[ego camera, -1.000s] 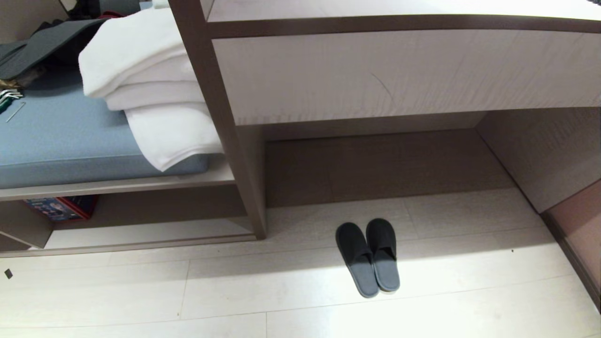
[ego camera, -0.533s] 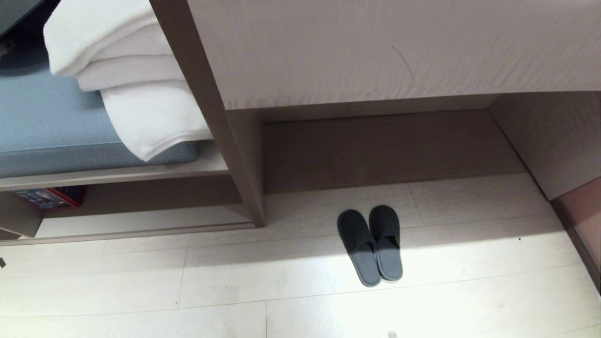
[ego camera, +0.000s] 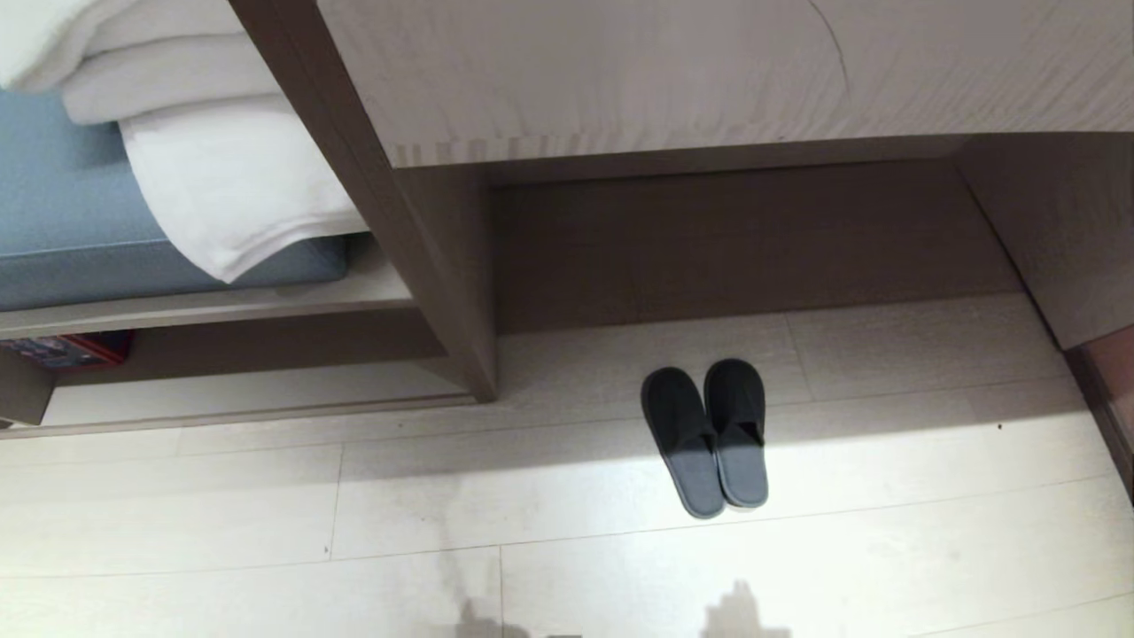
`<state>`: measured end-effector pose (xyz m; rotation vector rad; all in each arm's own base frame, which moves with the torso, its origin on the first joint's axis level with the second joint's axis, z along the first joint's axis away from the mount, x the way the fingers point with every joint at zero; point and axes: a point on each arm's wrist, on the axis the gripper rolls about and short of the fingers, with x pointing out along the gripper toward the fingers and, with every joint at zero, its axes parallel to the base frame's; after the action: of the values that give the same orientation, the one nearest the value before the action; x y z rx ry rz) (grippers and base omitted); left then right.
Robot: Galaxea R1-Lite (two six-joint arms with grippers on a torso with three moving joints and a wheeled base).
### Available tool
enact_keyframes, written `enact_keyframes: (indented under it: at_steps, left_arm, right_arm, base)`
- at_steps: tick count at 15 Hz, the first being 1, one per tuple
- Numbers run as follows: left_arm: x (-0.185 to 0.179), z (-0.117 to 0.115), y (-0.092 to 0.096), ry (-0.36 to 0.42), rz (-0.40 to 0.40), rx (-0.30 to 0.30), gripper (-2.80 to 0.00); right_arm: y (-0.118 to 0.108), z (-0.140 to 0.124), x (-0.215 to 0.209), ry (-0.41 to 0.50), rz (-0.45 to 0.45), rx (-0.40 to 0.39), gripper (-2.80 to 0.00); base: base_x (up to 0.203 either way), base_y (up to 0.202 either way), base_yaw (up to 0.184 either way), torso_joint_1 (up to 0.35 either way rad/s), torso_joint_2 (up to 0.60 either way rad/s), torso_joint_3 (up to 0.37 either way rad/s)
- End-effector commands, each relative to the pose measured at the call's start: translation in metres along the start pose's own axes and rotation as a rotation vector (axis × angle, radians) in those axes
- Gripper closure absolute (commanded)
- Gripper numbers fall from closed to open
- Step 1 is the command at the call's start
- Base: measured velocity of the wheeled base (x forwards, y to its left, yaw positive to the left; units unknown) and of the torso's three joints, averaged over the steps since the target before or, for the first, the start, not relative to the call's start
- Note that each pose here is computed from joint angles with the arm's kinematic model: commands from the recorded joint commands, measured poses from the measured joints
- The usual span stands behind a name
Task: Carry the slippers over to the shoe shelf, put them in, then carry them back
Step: Pick up the slippers on the floor
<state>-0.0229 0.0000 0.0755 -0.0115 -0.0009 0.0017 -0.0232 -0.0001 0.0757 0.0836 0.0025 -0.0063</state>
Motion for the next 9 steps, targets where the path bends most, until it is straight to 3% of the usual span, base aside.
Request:
enact_keyframes:
  at_steps: [1,9]
  left_arm:
    - [0.0001,0.0000,0.0000,0.001,0.001,-0.001,0.00]
    - [0.0001,0.0000,0.0000,0.001,0.000,-0.001,0.00]
  right_arm:
    - [0.0000,-0.0002,0.0000,0.000,0.000,0.001,0.00]
    - [0.0000,0.0001,0.0001,0.001,0.000,0.001,0.00]
  base:
    - [0.000,0.000,0.000,0.000,0.01,-0.197]
    - [0.000,0.000,0.000,0.002,0.00,-0.199]
